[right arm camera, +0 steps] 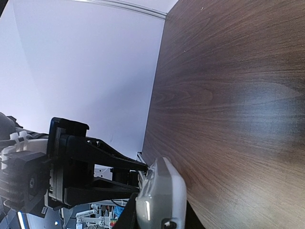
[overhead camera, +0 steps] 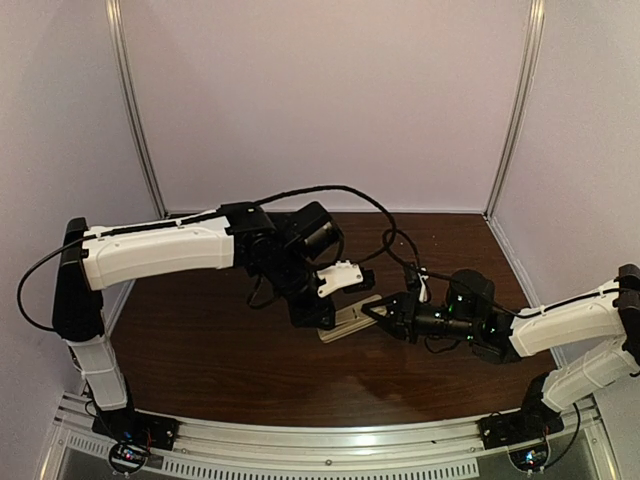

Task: Load the batteries into the remote control
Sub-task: Place the battery cover on the remote control without the battery cover.

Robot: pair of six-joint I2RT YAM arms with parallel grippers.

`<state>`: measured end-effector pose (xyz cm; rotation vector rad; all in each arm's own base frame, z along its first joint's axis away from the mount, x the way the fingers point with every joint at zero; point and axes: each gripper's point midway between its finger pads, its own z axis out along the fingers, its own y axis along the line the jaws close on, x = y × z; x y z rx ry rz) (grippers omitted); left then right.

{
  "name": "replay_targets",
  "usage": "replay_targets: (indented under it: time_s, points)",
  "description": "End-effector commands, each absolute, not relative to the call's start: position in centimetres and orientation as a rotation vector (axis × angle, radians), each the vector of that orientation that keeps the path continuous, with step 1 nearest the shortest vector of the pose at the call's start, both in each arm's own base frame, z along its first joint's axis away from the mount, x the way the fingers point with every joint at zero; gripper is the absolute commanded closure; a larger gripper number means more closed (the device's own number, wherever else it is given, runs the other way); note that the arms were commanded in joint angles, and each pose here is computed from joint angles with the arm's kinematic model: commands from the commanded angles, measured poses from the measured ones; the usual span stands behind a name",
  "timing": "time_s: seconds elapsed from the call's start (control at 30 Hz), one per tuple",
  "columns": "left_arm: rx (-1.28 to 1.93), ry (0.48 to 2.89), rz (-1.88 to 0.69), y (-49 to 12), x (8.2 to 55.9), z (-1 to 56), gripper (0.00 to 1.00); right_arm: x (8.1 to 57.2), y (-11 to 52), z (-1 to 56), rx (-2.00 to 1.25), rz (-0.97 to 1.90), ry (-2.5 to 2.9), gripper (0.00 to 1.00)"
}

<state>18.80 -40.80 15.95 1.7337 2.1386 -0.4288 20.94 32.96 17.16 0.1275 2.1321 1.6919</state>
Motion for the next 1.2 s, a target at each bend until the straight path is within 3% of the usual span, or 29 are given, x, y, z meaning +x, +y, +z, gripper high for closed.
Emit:
replay_targets:
  time_s: [0.0,0.57,1.17]
  points:
    - [1.748,2.133,-0.506,-42.1,18.1,15.9,0.77,20.6,33.6,19.6,0.07,1.763,2.027,1.0]
    - [1.748,2.136,-0.549,-42.5,17.8,16.4,0.77,20.7,33.2,19.8,0.083,1.741,2.021,1.0]
    - [1.794,2.125,-0.54,-42.0,17.4,16.2,0.51,20.6,32.9,20.2,0.099,1.763,1.997,1.0]
